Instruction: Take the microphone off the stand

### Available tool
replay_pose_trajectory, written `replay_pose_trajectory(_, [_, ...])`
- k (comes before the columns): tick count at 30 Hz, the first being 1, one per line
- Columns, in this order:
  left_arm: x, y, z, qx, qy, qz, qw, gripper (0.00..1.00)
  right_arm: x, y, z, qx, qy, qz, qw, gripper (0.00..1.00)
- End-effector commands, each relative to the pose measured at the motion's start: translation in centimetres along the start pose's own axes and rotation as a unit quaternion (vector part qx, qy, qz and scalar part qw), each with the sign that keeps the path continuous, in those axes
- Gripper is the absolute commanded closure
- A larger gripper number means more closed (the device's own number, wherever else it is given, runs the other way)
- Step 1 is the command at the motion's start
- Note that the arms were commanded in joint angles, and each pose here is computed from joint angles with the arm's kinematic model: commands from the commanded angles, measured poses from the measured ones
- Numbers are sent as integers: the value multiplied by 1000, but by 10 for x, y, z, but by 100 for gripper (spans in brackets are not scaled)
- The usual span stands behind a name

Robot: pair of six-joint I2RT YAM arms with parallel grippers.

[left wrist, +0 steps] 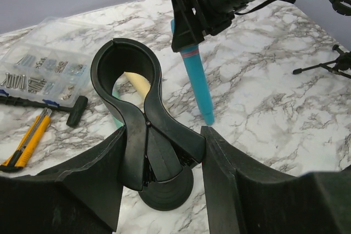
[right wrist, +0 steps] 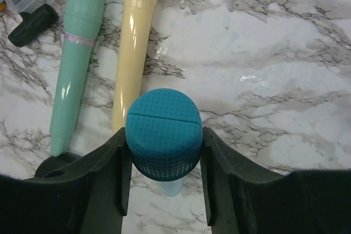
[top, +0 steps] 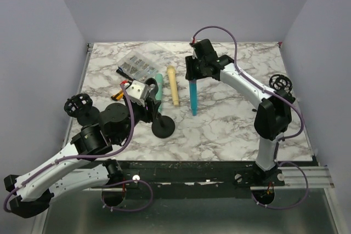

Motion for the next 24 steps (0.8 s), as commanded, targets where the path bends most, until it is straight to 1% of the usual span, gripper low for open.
replay_pose_trajectory(1, [11,3,-17,14,3,12,1000,100,9,14,21,18,53,35,998,99])
replay_pose_trajectory(6, [18,-2,-18,33,29,34,998,100,7,16,65,29,47,44,997,99])
replay_pose_trajectory(8, [19,-6,-17,37,42,34,998,100,6,19,80,23,36,49,998,99])
replay_pose_trajectory(13, [20,-18,-15,41,65,20,997,100,0,21,116,8,9,46,999,99])
replay_pose_trajectory(17, [18,-28,-10,43,84,-5,995,100,-3,19,137,5,8,53,999,99])
replay_pose_trajectory(18, [16,-28,-9,41,79,-7,996,100,-3,18,141,5,7,56,998,98])
replay_pose_trajectory(19, [15,-28,-8,40,77,-8,996,100,-4,17,144,5,4,59,998,95])
replay_pose_trajectory(24, [14,-22,-6,42,69,-5,997,100,-11,7,158,10,-8,70,997,76])
Point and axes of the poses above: each gripper's point midway between its finger pads, its own z axis out along the fingers, its own x axis along the line the jaws close on, y = z × x, the point moved 9 cm from there along -z, back along the fingers, and after that the axes turned 15 degrees about z, right-handed, at the moved point
